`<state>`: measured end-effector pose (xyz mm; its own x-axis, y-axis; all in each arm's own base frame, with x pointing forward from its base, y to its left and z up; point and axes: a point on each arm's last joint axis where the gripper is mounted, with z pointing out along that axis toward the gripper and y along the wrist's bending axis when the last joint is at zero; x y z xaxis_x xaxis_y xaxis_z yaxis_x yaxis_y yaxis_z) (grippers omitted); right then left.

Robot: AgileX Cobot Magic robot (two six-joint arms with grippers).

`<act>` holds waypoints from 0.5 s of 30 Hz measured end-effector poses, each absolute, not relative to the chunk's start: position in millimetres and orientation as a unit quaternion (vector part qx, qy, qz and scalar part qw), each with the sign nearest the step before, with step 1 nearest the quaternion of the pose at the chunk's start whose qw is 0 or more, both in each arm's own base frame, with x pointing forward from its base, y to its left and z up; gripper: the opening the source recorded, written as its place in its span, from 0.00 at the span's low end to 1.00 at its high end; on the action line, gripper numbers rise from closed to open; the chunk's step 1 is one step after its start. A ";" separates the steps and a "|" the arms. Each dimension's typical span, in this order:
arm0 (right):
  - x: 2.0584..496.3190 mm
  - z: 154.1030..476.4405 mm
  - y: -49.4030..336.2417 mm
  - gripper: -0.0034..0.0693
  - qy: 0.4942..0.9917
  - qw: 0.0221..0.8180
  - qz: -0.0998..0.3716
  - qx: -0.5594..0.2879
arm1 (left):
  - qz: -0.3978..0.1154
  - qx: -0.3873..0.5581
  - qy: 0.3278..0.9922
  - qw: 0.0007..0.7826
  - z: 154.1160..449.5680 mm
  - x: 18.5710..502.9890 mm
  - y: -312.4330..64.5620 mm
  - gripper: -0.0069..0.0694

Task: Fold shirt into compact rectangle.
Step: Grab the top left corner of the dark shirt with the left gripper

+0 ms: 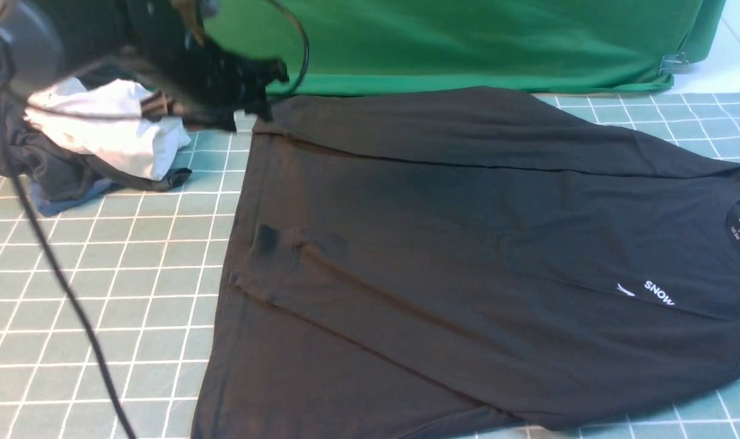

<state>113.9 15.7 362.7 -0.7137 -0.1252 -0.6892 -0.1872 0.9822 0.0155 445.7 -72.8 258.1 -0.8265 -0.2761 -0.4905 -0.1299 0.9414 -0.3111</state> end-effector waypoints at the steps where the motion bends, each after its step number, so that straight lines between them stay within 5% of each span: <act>1: 114.2 362.9 15.7 0.38 0.924 0.371 0.042 -0.084 | -0.137 -0.111 0.949 0.260 252.9 452.9 -74.5 0.54; 8: 115.3 363.9 15.7 0.38 0.921 0.378 0.042 -0.084 | -0.196 -0.155 0.955 0.163 192.9 496.1 -84.1 0.50; 15: 118.2 366.9 15.6 0.38 0.912 0.399 0.041 -0.081 | -0.249 -0.210 0.926 0.190 170.5 522.3 -89.0 0.48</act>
